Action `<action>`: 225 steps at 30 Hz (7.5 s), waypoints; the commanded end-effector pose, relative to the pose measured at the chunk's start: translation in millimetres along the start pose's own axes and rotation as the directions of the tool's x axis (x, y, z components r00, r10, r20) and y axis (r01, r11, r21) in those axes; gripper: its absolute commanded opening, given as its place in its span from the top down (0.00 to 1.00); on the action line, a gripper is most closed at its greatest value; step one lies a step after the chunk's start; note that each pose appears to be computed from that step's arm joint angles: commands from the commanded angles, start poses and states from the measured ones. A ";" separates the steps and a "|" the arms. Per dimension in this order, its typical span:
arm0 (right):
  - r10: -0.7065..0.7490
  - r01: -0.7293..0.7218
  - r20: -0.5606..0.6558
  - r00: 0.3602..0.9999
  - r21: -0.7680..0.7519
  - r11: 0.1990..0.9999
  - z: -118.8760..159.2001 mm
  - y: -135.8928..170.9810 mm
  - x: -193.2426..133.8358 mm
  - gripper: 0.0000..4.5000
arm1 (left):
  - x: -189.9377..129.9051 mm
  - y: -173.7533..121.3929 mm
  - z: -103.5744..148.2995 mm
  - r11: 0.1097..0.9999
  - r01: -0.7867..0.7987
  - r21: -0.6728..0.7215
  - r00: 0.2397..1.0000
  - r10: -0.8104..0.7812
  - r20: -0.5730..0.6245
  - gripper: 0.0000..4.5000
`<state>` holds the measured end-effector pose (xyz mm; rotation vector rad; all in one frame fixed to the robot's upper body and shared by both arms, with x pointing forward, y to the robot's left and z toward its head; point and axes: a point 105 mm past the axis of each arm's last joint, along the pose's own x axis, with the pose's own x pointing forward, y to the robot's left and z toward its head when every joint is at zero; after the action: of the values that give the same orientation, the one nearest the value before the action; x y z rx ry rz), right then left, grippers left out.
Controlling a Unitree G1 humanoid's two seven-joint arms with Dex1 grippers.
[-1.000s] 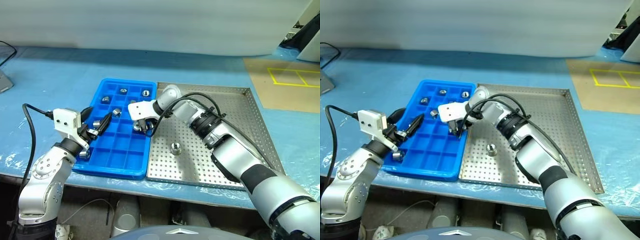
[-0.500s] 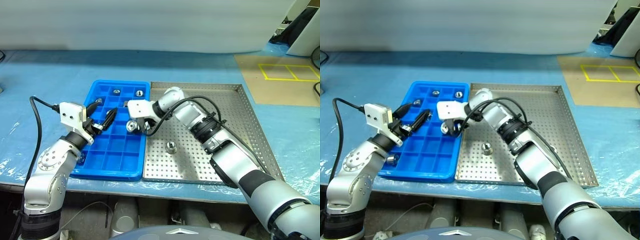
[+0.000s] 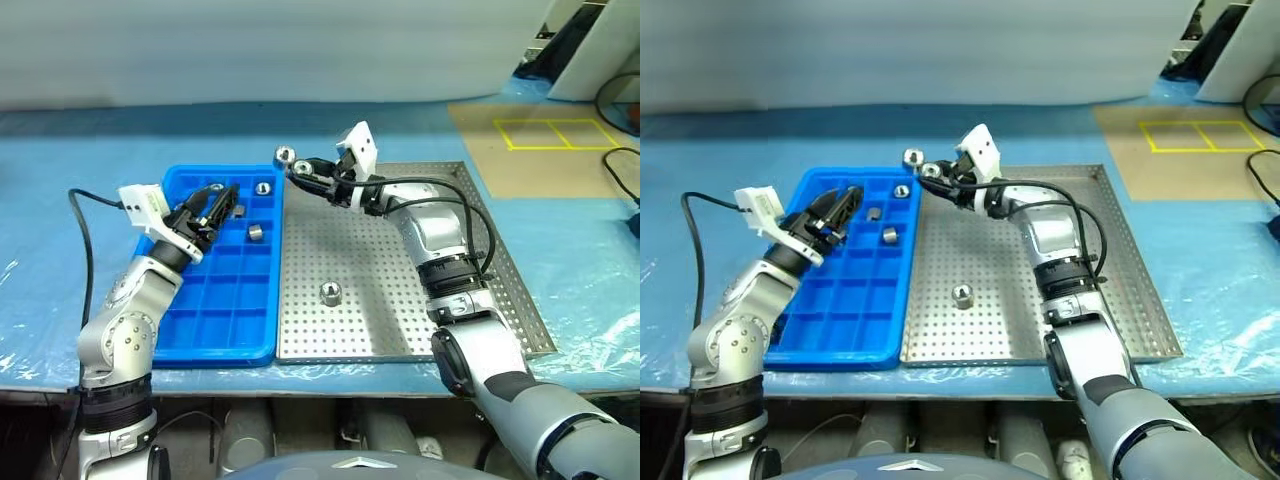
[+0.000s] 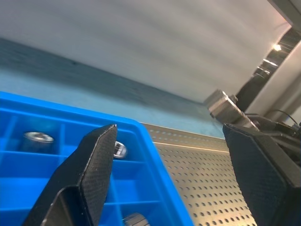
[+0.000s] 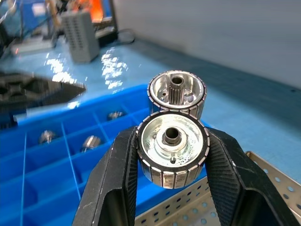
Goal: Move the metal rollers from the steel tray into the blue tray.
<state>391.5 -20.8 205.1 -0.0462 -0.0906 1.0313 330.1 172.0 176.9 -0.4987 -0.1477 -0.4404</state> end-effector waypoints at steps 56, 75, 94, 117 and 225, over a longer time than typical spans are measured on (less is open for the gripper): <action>-0.586 -0.143 0.523 0.619 0.808 0.571 100.8 -79.5 -49.2 0.64 | 54.2 41.6 60.5 0.631 0.080 -0.772 0.870 0.333 0.363 0.71; 0.421 -0.418 -0.050 0.906 0.055 0.907 -1.0 98.6 -15.7 0.64 | 4.8 10.8 105.7 0.992 0.122 0.013 0.978 -0.122 0.171 0.71; 0.511 -0.541 -0.325 0.796 -0.001 0.841 -77.5 136.9 1.1 0.34 | -16.6 18.0 86.5 0.969 -0.003 0.246 0.997 -0.016 0.074 0.71; 0.307 -0.319 -0.207 0.929 -0.026 0.947 -59.4 86.6 -0.7 0.03 | -34.8 22.8 -27.8 0.880 0.246 0.407 0.893 -0.042 -0.448 0.71; -0.282 0.270 -0.488 0.826 -0.097 0.958 -92.1 20.7 -194.8 0.04 | 40.8 -79.6 -85.7 0.705 0.702 0.102 0.646 -0.569 -0.509 0.20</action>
<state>282.9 -174.0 82.1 -0.2736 0.4212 0.7386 334.3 55.8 139.1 -0.0441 0.1020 -1.1821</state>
